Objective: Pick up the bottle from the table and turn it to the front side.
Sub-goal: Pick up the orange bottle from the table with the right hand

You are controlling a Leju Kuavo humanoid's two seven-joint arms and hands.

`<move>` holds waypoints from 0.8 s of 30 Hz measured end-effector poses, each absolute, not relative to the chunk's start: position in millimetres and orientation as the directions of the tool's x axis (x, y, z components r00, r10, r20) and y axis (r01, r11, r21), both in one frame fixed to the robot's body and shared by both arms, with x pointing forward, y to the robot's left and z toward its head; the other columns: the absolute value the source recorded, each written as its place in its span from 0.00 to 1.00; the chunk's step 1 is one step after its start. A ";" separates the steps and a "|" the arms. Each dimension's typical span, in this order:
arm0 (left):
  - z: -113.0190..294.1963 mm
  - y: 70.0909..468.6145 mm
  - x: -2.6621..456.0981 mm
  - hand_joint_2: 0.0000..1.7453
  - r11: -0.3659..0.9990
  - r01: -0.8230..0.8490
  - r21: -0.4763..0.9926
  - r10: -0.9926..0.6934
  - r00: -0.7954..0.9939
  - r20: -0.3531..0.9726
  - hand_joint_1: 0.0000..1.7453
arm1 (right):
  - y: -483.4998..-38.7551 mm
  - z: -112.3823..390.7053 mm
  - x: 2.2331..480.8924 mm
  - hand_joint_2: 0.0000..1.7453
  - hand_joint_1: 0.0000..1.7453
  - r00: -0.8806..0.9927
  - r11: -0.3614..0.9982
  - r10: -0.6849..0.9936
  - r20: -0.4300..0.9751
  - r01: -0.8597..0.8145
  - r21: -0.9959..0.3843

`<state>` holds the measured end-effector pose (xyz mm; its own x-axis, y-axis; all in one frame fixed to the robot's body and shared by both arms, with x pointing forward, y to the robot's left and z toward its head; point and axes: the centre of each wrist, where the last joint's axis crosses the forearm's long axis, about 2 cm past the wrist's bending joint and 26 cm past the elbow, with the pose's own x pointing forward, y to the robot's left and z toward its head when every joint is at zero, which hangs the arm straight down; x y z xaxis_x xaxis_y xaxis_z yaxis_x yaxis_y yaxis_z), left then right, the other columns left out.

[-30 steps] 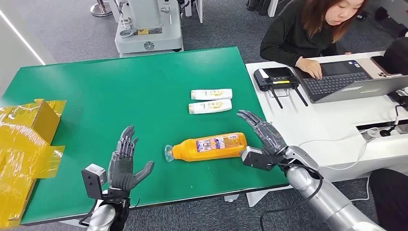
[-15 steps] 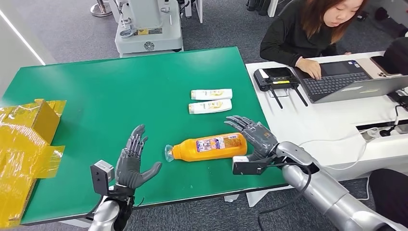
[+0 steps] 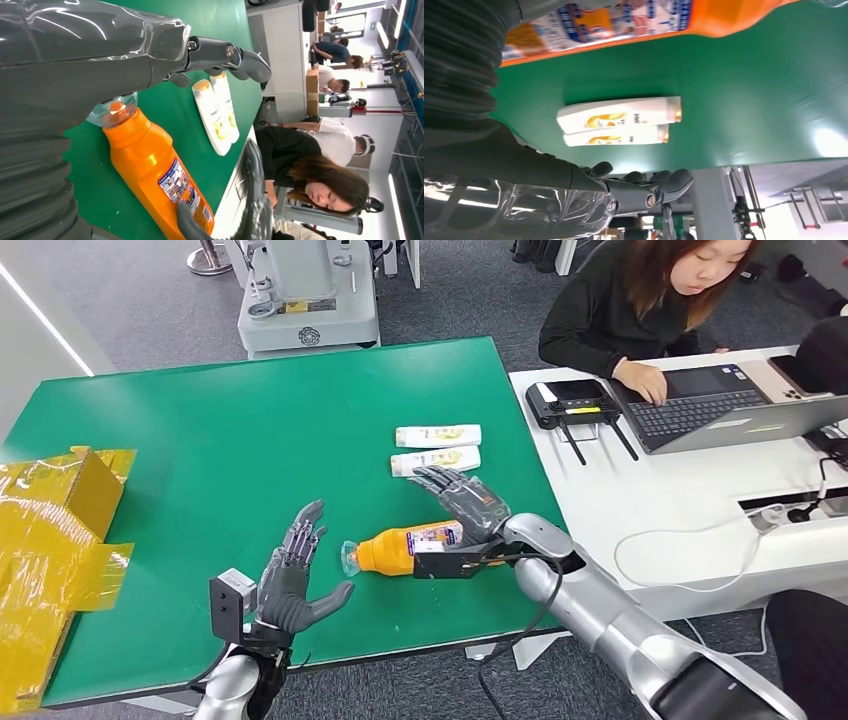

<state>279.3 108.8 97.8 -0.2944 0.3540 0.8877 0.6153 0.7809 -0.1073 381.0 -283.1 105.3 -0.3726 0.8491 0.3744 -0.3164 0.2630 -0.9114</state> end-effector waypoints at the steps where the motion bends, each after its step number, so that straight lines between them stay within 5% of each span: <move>1: 98.1 108.1 279.2 1.00 0.780 0.616 -0.110 0.356 -0.291 0.888 0.00 | -276.9 105.1 383.3 1.00 0.00 -0.370 0.263 0.849 0.378 -0.324 -0.909; 11: 95.8 108.1 279.3 1.00 0.780 0.613 -0.126 0.359 -0.274 0.892 0.00 | -243.1 108.8 401.6 1.00 0.00 -0.361 0.227 0.852 0.379 -0.397 -0.889; 24: 83.6 123.0 268.1 1.00 0.798 0.579 -0.166 0.365 -0.245 0.898 0.00 | -259.1 115.0 412.4 1.00 0.00 -0.366 0.193 0.824 0.432 -0.536 -0.822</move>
